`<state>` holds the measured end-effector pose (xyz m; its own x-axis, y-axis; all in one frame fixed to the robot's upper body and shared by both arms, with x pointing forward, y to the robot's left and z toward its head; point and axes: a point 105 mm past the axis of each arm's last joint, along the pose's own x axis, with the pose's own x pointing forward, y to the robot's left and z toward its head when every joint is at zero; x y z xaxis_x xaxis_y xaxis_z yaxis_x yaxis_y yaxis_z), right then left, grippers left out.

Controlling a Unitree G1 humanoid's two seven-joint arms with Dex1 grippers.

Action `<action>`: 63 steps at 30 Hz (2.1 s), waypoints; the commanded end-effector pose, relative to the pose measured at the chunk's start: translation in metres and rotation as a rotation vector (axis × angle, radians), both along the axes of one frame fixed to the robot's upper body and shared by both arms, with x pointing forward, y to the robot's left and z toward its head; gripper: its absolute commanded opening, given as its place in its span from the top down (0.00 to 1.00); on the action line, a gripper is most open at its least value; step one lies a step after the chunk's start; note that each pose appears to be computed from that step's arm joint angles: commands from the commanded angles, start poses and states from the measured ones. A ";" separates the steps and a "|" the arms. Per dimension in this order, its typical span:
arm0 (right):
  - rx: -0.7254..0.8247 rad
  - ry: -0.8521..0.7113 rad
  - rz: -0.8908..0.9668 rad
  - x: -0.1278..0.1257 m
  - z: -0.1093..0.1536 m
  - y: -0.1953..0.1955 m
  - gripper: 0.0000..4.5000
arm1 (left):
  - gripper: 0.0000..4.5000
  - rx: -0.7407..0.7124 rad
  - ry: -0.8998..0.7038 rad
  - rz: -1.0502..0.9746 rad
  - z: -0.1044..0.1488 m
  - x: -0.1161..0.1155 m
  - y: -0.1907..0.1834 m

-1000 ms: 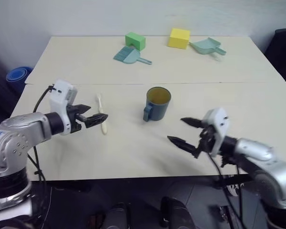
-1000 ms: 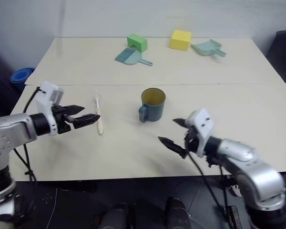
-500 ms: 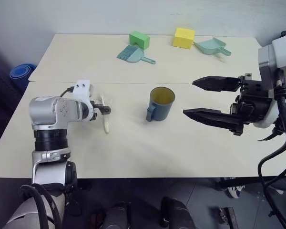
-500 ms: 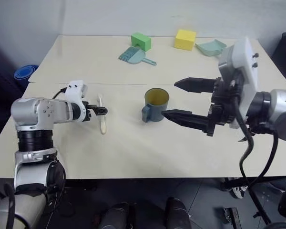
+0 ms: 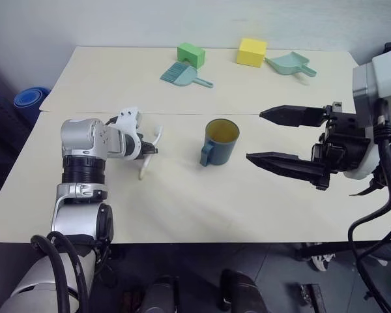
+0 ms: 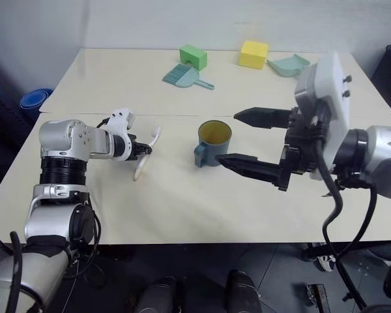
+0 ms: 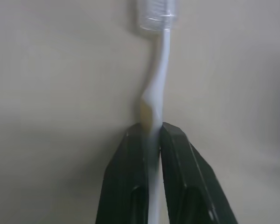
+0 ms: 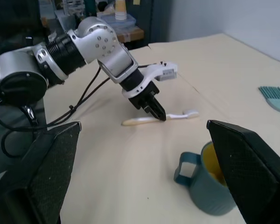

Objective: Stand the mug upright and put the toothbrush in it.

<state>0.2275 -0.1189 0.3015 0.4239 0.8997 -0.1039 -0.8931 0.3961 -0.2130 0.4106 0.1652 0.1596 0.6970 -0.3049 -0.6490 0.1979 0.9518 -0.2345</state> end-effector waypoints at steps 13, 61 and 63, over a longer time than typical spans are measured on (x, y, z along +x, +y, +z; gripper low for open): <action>0.028 0.031 -0.270 0.006 -0.013 -0.050 0.00 | 0.98 -0.210 -0.638 -0.119 0.103 0.021 -0.003; 0.020 0.121 -0.402 0.015 -0.030 -0.094 0.00 | 0.01 -0.247 -0.923 -0.970 0.155 -0.086 -0.051; -0.006 0.148 -0.337 0.011 -0.032 -0.093 0.00 | 0.01 -0.184 -0.854 -1.056 0.149 -0.102 -0.035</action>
<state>0.2441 -0.2155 0.2605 0.7187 0.6667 -0.1976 -0.6878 0.7233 -0.0615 0.3281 0.1364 0.3094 0.3562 -0.9343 0.0120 0.9144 0.3512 0.2015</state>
